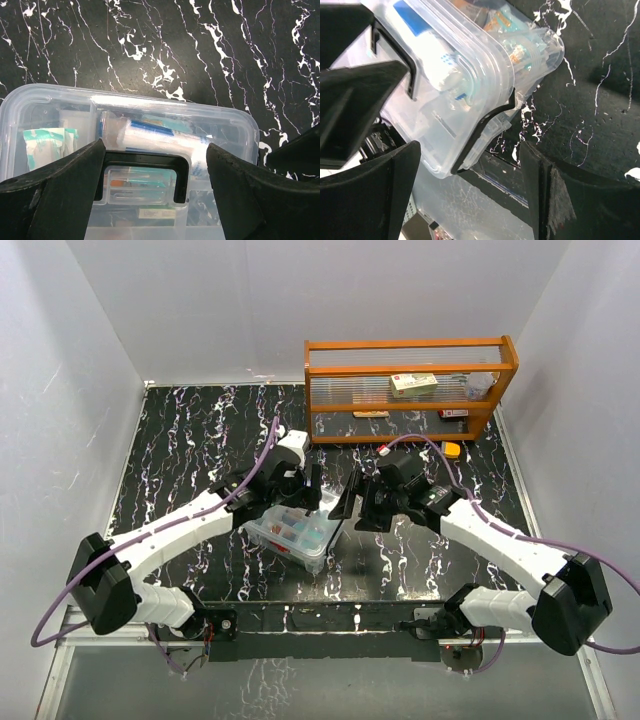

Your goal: Organize the medicine kit

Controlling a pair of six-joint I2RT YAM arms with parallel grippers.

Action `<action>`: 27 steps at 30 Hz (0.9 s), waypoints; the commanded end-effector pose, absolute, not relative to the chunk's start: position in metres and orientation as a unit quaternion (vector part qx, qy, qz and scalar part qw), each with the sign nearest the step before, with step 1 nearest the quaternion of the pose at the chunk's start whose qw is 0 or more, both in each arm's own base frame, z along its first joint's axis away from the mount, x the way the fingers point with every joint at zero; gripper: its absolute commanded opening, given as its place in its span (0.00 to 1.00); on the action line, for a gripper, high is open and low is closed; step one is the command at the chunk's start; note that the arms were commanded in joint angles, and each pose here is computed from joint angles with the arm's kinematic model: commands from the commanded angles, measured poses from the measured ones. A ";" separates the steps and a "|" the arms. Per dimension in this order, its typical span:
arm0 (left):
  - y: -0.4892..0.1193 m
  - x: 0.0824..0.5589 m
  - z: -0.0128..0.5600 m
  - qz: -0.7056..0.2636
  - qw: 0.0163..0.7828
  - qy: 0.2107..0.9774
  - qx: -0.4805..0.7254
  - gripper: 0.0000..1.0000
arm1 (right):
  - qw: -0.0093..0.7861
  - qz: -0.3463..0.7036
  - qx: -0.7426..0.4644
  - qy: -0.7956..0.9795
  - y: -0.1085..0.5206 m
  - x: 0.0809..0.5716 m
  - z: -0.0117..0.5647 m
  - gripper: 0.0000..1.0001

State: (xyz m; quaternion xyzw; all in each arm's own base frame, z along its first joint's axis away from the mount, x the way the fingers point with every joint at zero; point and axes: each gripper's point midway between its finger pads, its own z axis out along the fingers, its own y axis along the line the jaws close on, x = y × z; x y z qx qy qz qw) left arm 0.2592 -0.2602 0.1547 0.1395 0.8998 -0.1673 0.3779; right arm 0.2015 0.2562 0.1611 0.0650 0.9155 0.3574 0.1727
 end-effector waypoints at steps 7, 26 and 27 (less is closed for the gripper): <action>-0.249 0.234 0.146 -0.217 0.262 0.933 0.115 0.81 | 0.173 0.449 0.010 0.877 0.293 0.203 0.152 0.74; -0.127 0.237 0.140 -0.116 0.255 0.960 0.019 0.92 | 0.157 0.343 -0.020 0.926 0.245 0.219 0.091 0.48; -0.126 0.233 0.133 -0.115 0.248 0.962 0.013 0.91 | 0.152 0.338 -0.026 0.928 0.244 0.220 0.091 0.48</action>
